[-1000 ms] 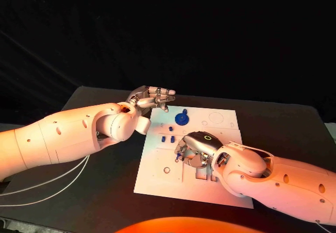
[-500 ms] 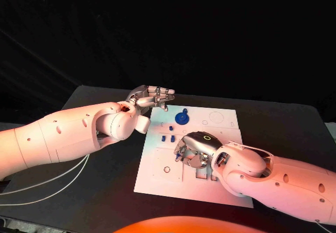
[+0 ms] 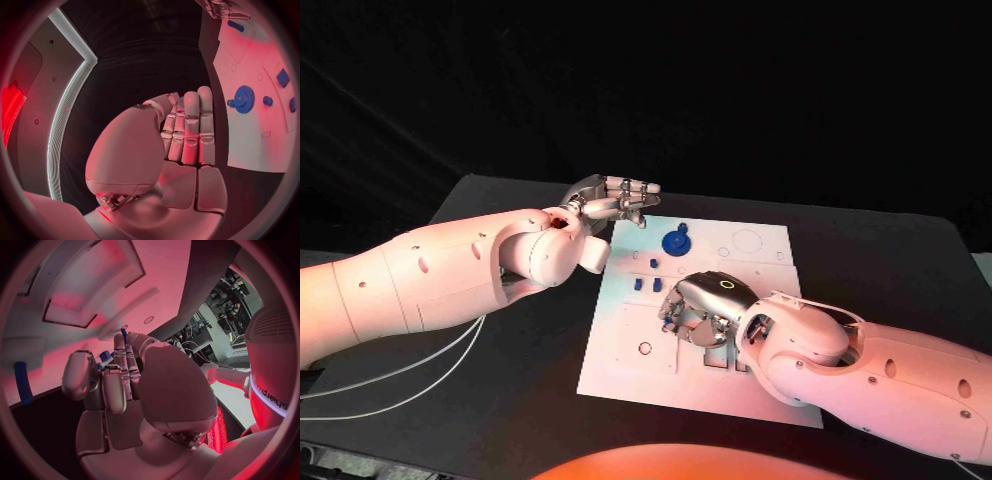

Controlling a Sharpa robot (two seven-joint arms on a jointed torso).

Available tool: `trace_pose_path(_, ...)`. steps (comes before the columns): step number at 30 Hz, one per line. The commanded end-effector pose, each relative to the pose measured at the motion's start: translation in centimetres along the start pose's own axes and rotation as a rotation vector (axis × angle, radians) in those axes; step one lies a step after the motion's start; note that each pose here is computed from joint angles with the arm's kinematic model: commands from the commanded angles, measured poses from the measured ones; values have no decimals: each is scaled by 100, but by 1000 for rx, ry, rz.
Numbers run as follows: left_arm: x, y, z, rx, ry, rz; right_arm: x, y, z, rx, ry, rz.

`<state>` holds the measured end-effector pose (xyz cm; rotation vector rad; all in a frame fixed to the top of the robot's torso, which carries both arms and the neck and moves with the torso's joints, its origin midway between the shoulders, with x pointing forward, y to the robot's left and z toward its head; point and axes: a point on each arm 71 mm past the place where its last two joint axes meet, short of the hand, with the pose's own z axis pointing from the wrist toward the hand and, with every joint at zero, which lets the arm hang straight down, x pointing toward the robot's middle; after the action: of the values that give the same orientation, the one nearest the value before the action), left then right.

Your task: Assemble the parts on the task board

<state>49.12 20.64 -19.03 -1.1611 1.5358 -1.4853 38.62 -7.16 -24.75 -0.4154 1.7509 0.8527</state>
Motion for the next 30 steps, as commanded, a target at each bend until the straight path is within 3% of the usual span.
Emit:
trace_pose_path(1,12,-7,5,0,3,-6,55,0,-8,-1,39,-8)
trace_pose_path(30,11,-6,2,-4,9,2,6,0,-37,-4,-39,-11)
